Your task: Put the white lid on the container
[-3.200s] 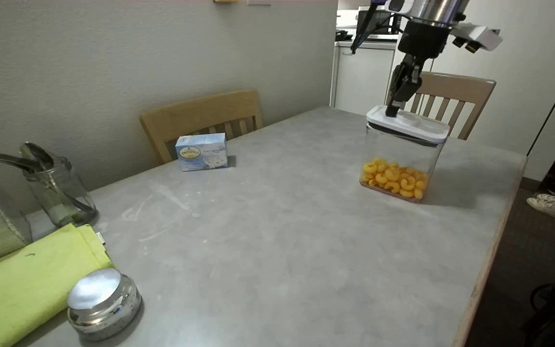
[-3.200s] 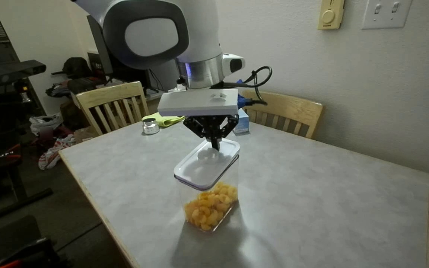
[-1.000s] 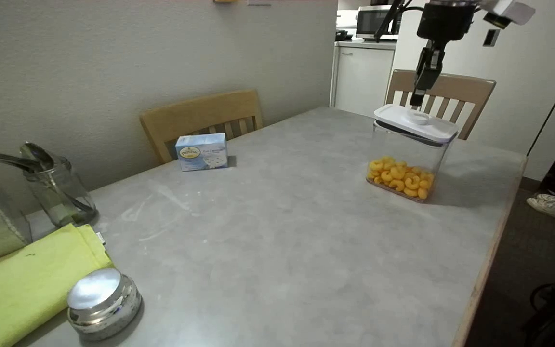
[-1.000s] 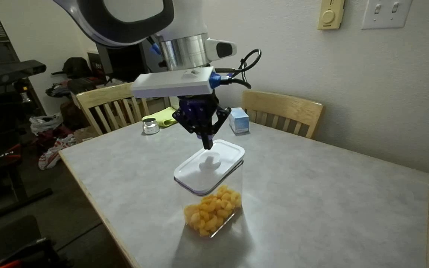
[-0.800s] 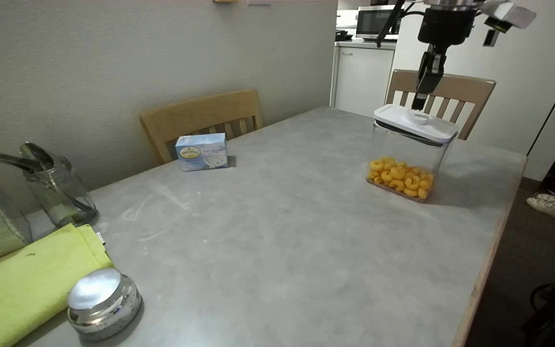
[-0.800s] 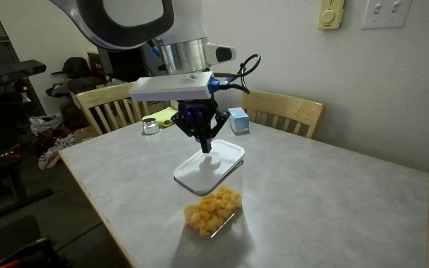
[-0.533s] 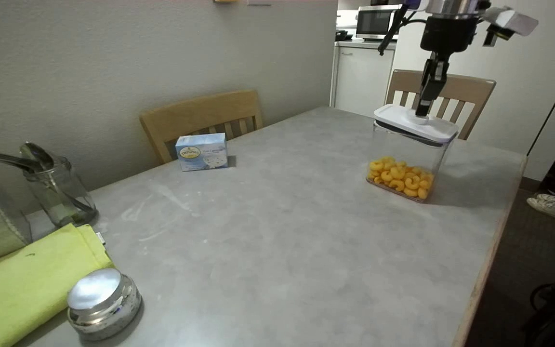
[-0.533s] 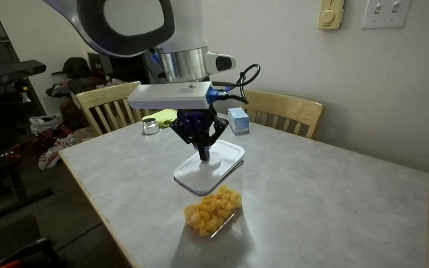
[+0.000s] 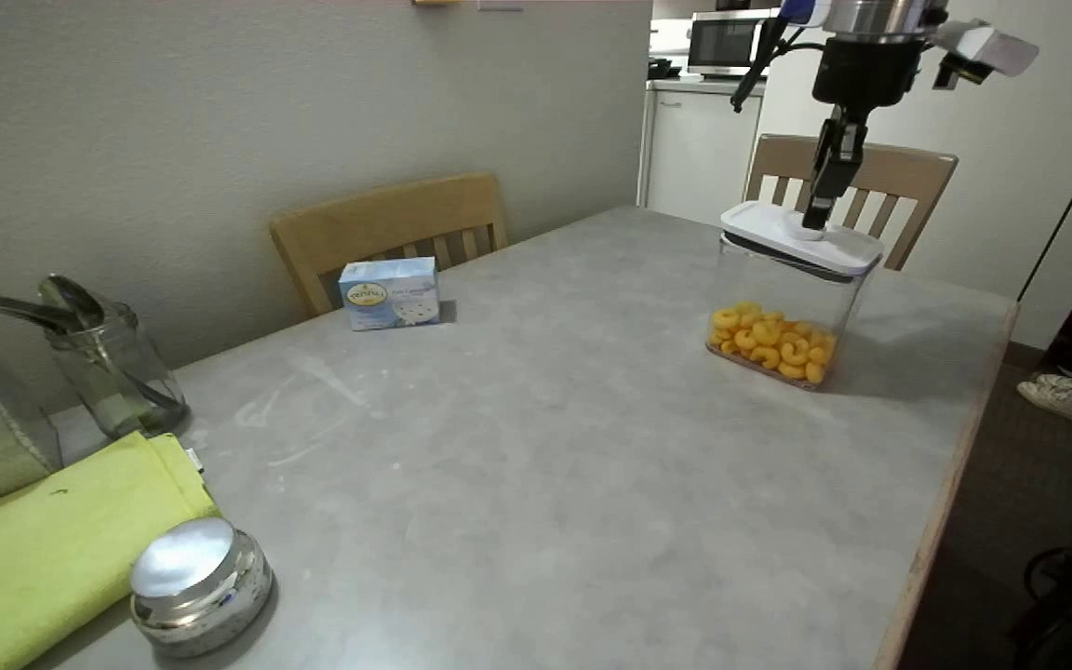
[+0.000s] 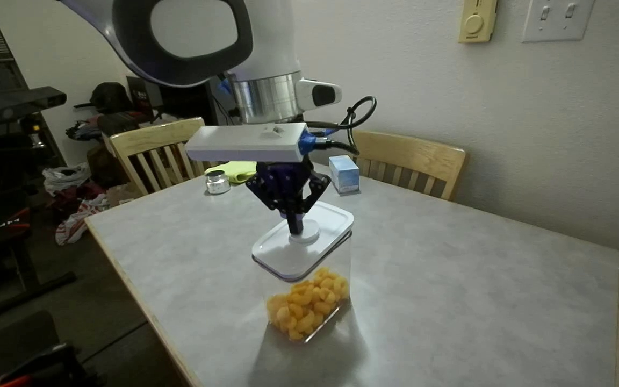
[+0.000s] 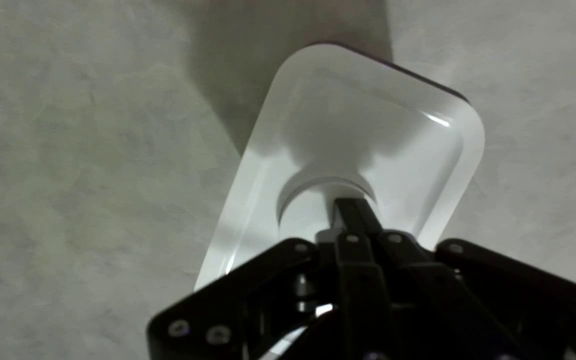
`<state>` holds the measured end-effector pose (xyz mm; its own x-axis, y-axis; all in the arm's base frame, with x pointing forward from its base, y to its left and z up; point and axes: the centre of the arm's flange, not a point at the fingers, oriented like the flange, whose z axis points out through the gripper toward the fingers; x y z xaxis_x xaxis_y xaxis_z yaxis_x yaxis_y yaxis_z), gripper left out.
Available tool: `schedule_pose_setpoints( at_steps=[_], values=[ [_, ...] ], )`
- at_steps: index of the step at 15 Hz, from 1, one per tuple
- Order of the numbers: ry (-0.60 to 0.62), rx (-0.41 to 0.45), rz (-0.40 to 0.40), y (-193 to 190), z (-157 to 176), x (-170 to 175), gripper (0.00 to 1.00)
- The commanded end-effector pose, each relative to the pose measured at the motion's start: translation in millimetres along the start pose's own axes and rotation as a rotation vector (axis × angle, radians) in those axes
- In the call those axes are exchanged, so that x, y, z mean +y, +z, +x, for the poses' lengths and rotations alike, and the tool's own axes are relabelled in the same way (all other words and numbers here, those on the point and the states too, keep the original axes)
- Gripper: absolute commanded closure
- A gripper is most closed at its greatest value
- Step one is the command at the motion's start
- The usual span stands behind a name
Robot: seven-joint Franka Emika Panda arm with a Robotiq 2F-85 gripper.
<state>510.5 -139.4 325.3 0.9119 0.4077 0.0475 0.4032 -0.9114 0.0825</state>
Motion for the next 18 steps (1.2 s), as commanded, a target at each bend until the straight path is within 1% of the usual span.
schedule_pose_setpoints(
  at_steps=[1,6,9,10,13,15,18],
  values=[
    [-0.011,0.049,-0.004,15,1,8,1.0],
    [-0.001,0.097,0.0,25,5,17,1.0],
    [0.012,0.099,0.01,30,5,21,1.0],
    [0.02,0.085,0.012,35,5,22,1.0],
    [0.034,-0.018,0.039,69,0,28,1.0],
    [0.042,-0.068,0.036,88,-3,33,1.0],
    [0.04,-0.105,0.022,93,-5,40,1.0]
  ],
)
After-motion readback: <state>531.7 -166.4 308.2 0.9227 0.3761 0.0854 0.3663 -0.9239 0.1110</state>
